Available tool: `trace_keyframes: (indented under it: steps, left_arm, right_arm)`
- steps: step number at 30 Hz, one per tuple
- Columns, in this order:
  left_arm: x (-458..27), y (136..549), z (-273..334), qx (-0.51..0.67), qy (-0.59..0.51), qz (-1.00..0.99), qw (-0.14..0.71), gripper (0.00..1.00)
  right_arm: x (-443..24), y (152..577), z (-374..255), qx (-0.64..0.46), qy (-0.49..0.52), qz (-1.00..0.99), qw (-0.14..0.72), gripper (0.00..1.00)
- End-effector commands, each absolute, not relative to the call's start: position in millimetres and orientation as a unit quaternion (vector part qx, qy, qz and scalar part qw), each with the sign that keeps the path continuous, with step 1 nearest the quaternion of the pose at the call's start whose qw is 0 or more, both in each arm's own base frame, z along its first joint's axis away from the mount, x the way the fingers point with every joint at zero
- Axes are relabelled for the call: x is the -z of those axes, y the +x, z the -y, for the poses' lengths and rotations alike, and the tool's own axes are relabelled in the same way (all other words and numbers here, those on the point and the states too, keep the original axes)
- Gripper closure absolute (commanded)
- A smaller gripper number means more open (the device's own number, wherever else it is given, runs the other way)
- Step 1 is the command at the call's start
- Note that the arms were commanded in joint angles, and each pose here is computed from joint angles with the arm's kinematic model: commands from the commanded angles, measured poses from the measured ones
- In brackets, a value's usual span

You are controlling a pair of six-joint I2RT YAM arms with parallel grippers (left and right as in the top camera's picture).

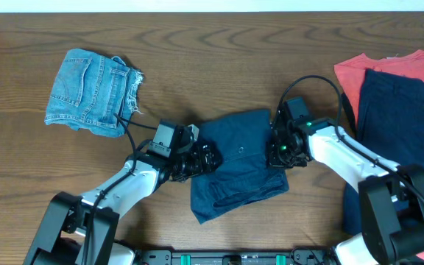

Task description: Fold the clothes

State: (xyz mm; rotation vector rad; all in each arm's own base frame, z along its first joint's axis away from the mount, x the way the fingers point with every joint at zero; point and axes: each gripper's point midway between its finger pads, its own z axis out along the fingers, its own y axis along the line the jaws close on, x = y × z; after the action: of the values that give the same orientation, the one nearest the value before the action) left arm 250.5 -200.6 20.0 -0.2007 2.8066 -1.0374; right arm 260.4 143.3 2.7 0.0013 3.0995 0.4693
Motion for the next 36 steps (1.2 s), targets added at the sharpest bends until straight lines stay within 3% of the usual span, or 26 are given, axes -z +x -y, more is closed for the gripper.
trace_keyframes:
  steps: [1,4,5,7,8,11,12,17,24,31,36]
  left_arm:
    - [-0.8,254.9,197.4,0.315,-0.106,-0.941,0.067,0.18]
    - [6.3,254.7,209.6,0.324,-0.094,-0.939,0.064,0.21]
    - [8.1,253.1,212.4,0.326,-0.09,-0.939,0.06,0.31]
    - [9.9,250.8,213.3,0.325,-0.088,-0.94,0.055,0.62]
    - [9.9,250.9,213.3,0.325,-0.088,-0.94,0.056,0.71]
    - [9.0,251.4,213.3,0.326,-0.08,-0.94,0.06,0.92]
    - [7.6,250.8,214.5,0.329,-0.07,-0.94,0.061,0.94]
    - [-19.0,245.5,229.2,0.382,-0.028,-0.922,0.059,0.94]
    - [-122.4,275.8,229.7,0.474,0.004,-0.867,0.153,0.94]
    - [-215.6,338.2,153.1,0.484,-0.071,-0.814,0.313,0.94]
    - [-258.2,391.0,56.9,0.445,-0.17,-0.765,0.434,0.94]
  right_arm:
    - [4.1,258.7,-135.7,-0.129,0.009,-0.992,-0.001,0.99]
    - [4.2,258.6,-135.6,-0.129,0.009,-0.992,-0.001,0.99]
    - [4.1,258.6,-135.7,-0.129,0.009,-0.992,-0.001,0.99]
    - [4.1,258.5,-135.7,-0.129,0.009,-0.992,-0.001,0.99]
    - [4.1,258.3,-135.7,-0.129,0.009,-0.992,-0.001,0.99]
    - [0.5,257.4,-135.2,-0.129,0.009,-0.992,-0.002,0.99]
    - [-3.0,257.5,-135.0,-0.129,0.009,-0.992,-0.001,0.99]
    - [-36.7,261.6,-136.0,-0.138,0.006,-0.99,0.025,0.99]
    - [-112.1,275.6,-138.4,-0.171,-0.008,-0.977,0.125,0.99]
    - [-163.0,275.9,-136.8,-0.198,-0.012,-0.958,0.205,0.99]
    - [-170.9,274.0,-136.4,-0.203,-0.012,-0.955,0.217,0.99]
